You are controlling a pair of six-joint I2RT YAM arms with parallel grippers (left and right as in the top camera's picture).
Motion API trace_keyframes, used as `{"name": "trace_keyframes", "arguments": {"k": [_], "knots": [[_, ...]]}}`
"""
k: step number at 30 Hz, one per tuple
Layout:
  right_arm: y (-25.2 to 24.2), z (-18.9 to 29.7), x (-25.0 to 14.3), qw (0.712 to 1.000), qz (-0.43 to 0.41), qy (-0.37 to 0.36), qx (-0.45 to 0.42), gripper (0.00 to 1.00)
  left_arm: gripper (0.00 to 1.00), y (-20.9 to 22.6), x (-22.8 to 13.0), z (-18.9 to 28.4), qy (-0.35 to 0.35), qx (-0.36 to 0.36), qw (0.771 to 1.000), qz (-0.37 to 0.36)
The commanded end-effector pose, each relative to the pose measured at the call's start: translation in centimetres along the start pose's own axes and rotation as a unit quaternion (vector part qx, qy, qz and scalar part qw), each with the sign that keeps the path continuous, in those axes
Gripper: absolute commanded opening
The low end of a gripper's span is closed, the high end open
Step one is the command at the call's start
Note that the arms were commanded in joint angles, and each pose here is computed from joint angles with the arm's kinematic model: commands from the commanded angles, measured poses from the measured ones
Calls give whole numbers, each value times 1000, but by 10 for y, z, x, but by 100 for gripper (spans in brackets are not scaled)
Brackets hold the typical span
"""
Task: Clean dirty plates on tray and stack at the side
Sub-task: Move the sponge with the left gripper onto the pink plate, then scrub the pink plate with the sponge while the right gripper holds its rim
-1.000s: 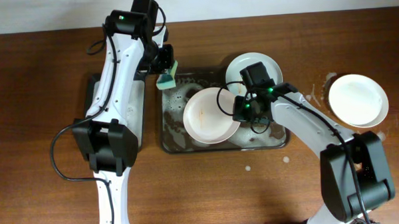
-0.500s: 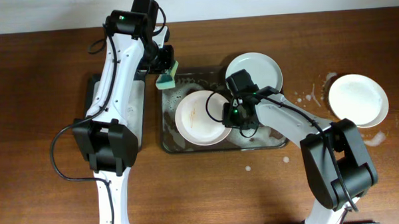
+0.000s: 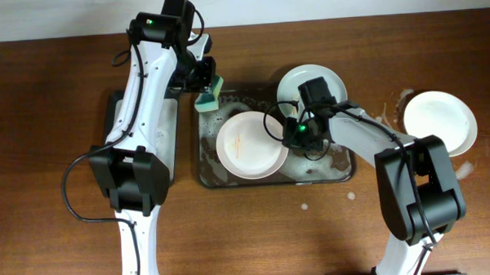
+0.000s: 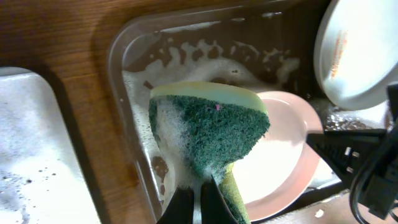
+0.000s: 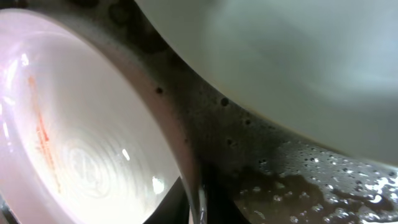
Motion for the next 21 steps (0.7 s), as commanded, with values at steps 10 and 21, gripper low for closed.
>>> {"name": "trace_keyframes", "arguments": {"k": [10,21], "knots": [[-1,-6,-7,1000,20,20,7,4,1,-40,-33,-78,87,-43,995,-36],[-4,-6,-6,1000,19,14,-5,4,1,-42,-83,-156,155,34,984,-79]]}}
Point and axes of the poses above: each gripper's point midway between its finger pads, its own z axis back along the fingers, its own y axis along the line the jaws close on, x = y × z, the point moved 4 cm from there along z, back along the fingers, and after that the axes turned 14 degrees about -z, right-handed, at the moved point
